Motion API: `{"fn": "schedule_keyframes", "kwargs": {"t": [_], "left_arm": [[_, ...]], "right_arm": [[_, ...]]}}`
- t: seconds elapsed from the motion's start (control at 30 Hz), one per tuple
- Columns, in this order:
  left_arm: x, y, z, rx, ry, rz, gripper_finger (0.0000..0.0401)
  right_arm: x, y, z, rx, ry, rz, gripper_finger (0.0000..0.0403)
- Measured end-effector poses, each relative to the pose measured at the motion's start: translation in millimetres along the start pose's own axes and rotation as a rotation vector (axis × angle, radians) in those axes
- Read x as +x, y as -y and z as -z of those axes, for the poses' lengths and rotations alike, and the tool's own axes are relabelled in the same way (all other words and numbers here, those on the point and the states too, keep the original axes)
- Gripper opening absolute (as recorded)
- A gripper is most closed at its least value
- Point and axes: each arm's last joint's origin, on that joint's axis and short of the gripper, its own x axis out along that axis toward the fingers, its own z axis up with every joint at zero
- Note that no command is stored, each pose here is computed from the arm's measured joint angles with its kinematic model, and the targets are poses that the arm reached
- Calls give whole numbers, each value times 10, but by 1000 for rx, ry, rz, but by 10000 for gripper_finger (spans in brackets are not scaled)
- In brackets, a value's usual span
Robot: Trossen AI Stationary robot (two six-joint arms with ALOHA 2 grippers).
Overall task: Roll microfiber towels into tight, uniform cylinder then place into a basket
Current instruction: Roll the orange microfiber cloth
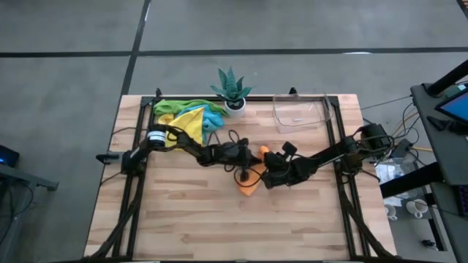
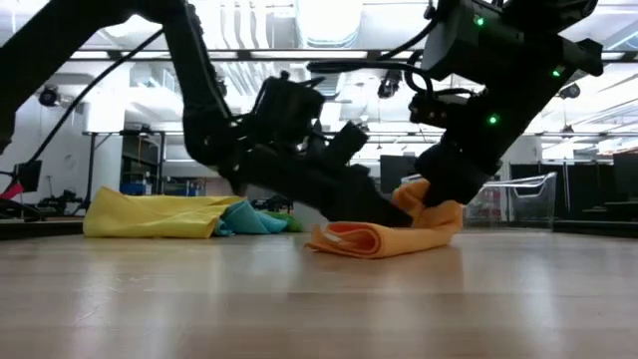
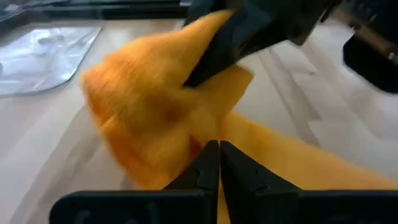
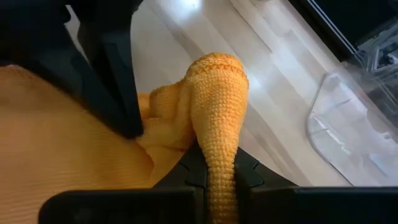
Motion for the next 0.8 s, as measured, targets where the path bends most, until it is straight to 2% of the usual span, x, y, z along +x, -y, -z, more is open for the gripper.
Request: {"fn": "schedule_keyframes", "kwargs": {"t": [0.27, 0.43, 0.63, 0.8], "left_arm": [[15, 1, -160, 23, 57, 1, 0], [111, -6, -78, 22, -5, 3, 0], [259, -65, -35, 25, -13, -21, 0], [277, -179, 26, 31, -51, -62, 0]], "right_arm": [[9, 7, 29, -3, -10, 0, 14], [9, 2, 25, 3, -10, -9, 14], [11, -9, 26, 11, -30, -40, 14], [-18, -39, 43, -29, -30, -61, 14]]}}
